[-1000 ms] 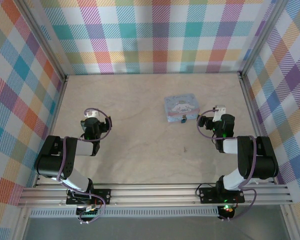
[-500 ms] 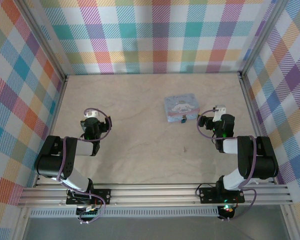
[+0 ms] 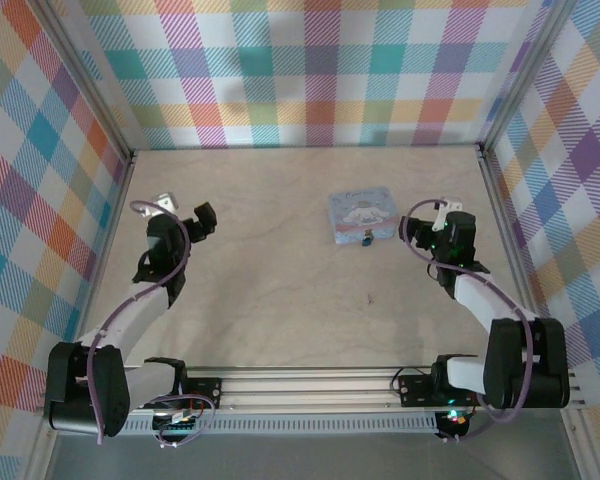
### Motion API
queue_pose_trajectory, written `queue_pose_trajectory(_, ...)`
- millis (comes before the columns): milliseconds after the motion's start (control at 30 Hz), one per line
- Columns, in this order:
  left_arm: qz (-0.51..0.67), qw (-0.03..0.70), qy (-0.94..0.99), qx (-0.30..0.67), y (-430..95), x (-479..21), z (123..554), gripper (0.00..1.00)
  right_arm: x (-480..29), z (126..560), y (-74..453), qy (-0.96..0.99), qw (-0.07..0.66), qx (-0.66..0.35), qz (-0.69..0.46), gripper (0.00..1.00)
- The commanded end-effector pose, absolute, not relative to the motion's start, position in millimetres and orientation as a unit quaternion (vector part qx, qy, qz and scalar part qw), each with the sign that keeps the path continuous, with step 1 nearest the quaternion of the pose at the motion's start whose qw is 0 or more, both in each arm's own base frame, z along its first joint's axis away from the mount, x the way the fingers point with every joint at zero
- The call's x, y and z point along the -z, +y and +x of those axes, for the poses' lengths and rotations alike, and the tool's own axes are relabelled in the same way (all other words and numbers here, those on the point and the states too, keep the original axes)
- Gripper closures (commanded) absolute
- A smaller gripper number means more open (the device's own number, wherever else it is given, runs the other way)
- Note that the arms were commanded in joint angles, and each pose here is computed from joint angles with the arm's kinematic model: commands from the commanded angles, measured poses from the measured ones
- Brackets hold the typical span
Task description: Unlock a padlock with a key
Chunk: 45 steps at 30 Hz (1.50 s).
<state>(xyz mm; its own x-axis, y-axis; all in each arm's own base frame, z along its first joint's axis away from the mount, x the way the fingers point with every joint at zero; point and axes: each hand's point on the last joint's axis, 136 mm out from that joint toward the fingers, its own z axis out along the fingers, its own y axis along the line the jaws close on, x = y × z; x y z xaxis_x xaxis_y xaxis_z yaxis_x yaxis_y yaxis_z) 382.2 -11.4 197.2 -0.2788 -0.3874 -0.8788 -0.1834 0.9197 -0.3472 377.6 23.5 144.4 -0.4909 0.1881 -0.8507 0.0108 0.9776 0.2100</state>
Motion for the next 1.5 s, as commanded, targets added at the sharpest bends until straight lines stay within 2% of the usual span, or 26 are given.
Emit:
queue_pose_trajectory(0,-0.214,0.478,0.831,0.188,-42.9,-170.3,371.4,0.0,-133.7,345.6,39.3,0.897,0.406,-0.136,0.11,0.0)
queue_pose_trajectory(133,-0.205,0.433,0.839,0.257,-79.0,-165.3,365.6,0.0,-130.7,311.4,69.3,0.909,0.331,-0.205,0.147,0.0)
queue_pose_trajectory(200,-0.195,0.413,0.843,0.285,-100.0,-162.2,362.2,0.0,-126.4,293.9,85.3,0.918,0.298,-0.221,0.142,0.04)
queue_pose_trajectory(400,-0.137,0.361,0.851,0.357,-171.6,-158.8,352.7,0.0,-94.7,247.6,119.8,0.95,0.199,-0.22,0.096,0.14)
queue_pose_trajectory(600,-0.098,0.339,0.856,0.377,-212.4,-152.3,344.7,0.0,-68.6,231.2,134.5,0.97,0.134,-0.193,0.065,0.27)
queue_pose_trajectory(833,-0.09,0.325,0.865,0.371,-223.9,-135.5,337.7,0.0,-50.2,231.2,141.9,0.991,0.077,-0.107,0.034,0.36)
queue_pose_trajectory(1467,-0.085,0.319,0.872,0.361,-222.8,-127.4,333.0,0.0,-21.6,229.4,149.5,0.998,0.029,-0.039,0.039,0.49)
